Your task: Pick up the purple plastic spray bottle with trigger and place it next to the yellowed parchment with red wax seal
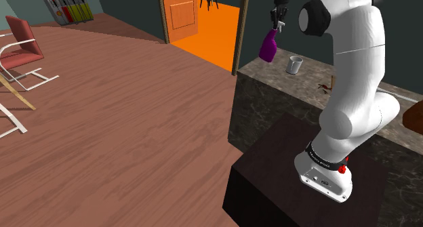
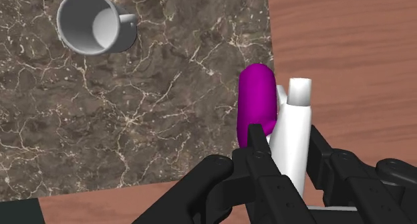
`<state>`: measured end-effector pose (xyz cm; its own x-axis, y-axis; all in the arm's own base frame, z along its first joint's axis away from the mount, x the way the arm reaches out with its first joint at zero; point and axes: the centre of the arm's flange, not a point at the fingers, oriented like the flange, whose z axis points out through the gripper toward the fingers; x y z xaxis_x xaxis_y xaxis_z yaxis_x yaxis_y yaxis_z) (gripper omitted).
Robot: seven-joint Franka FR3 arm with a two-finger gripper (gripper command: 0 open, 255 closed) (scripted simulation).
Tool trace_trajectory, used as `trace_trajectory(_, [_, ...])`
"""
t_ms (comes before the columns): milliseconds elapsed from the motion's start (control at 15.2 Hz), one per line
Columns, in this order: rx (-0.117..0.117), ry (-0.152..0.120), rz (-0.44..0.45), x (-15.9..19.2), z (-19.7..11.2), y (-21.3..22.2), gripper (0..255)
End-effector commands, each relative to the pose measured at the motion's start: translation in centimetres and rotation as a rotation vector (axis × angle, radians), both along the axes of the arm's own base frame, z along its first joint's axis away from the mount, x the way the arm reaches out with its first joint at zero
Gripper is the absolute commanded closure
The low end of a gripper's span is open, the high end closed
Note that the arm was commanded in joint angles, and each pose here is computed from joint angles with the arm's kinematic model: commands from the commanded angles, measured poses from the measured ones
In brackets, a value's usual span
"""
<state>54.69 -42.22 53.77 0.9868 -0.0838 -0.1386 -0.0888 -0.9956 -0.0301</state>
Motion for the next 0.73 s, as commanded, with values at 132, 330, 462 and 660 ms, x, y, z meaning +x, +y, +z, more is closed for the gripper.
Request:
trace_trajectory(132, [0.001,0.0,0.001,-5.3,1.3,-0.5,255])
trace_trajectory(330, [0.001,0.0,0.001,-9.1,2.4,-1.0,255])
trace_trajectory(462, [0.001,0.0,0.001,-11.6,3.2,-1.3,255])
trace_trajectory(660, [0.001,0.0,0.001,-15.4,4.3,-1.8,255])
